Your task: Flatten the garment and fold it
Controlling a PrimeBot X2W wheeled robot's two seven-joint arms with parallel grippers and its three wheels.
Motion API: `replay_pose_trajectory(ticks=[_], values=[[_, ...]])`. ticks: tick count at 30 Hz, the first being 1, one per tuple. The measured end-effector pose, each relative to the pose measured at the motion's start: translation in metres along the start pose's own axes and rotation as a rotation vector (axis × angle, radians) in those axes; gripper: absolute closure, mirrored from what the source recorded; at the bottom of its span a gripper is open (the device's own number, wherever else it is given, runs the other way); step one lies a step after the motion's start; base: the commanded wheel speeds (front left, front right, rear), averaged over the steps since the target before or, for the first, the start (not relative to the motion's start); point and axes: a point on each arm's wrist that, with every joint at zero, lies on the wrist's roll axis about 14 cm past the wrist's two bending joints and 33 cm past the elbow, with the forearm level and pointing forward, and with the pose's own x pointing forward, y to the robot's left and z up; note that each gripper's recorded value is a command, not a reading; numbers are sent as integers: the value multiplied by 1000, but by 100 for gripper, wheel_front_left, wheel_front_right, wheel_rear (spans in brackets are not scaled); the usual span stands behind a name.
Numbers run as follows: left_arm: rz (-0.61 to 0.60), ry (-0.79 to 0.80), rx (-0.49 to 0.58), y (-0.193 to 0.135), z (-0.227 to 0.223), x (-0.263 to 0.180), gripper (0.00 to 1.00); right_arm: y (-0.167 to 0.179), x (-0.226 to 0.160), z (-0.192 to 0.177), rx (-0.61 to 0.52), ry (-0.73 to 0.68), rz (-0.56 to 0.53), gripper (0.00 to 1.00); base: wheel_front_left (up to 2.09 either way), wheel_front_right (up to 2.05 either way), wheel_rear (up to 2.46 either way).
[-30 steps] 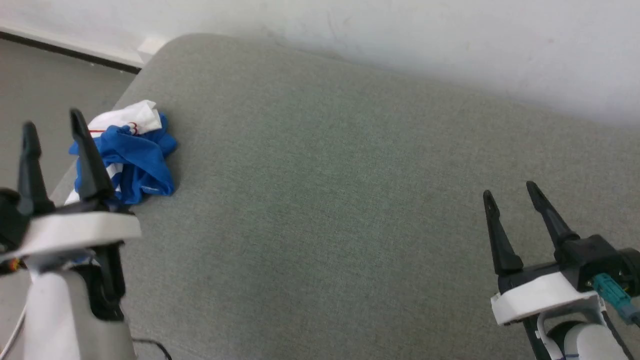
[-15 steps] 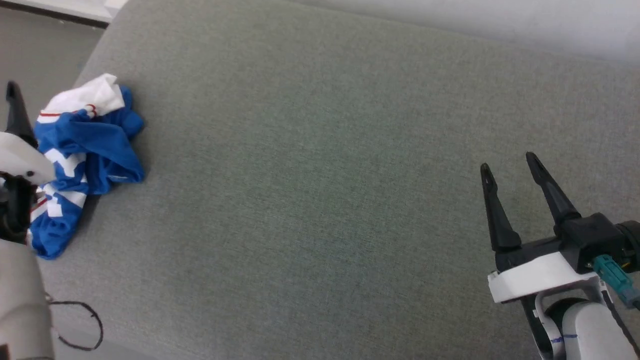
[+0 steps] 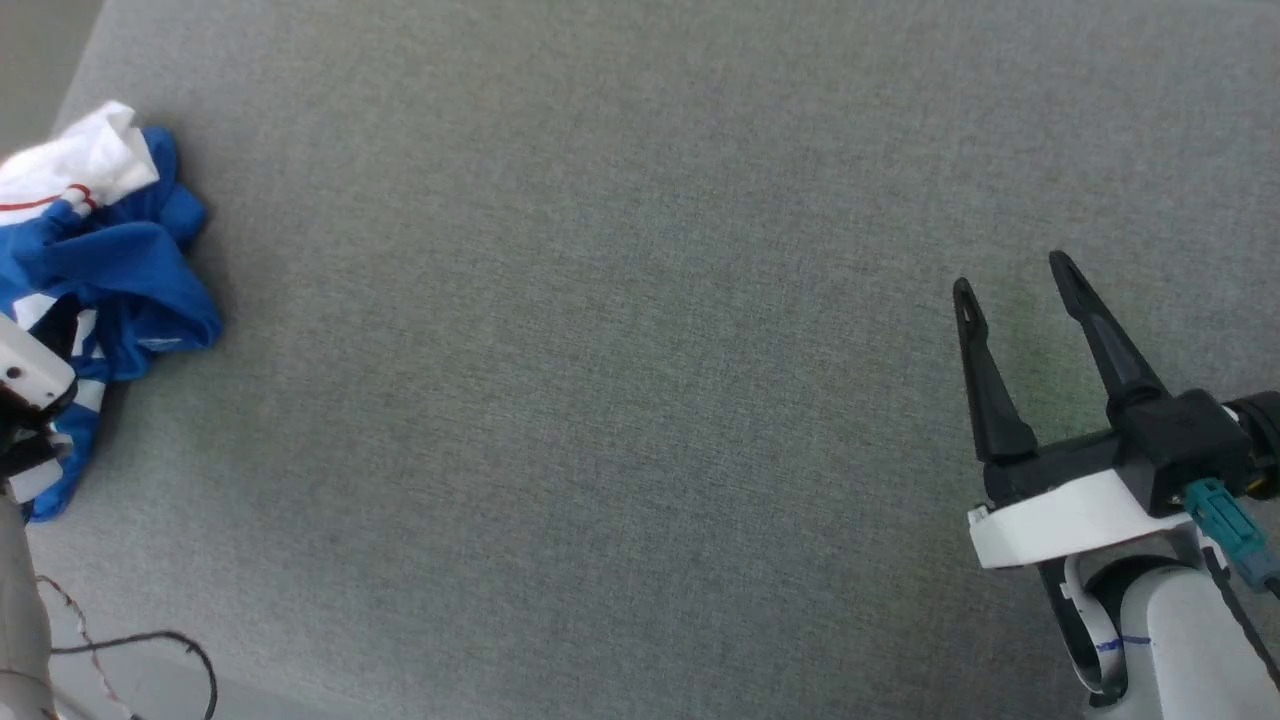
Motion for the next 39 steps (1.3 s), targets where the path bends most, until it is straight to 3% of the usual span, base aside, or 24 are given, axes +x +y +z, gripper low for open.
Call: replay_pose_trajectory(ticks=[9,10,14,19,23,30,39], values=[[18,150,8,-10,-24,24,0,-1,11,-23,26,29,17,0,0,0,0],[23,154,21,-9,-23,26,4,-1,12,-25,28,30,19,0,0,0,0],[13,182,57,-15,-27,27,100,-3,12,-21,20,21,14,0,0,0,0],[-15,186,81,-23,-24,24,100,-5,10,-11,4,2,8,0,0,0,0],[-33,57,107,-25,4,19,100,-6,7,-2,-5,-11,1,0,0,0,0],[-77,-356,195,-37,102,-18,100,-3,-6,17,-2,-51,-12,0,0,0,0],[-167,-954,256,-71,220,-124,100,0,-28,52,5,-128,-33,0,0,0,0]])
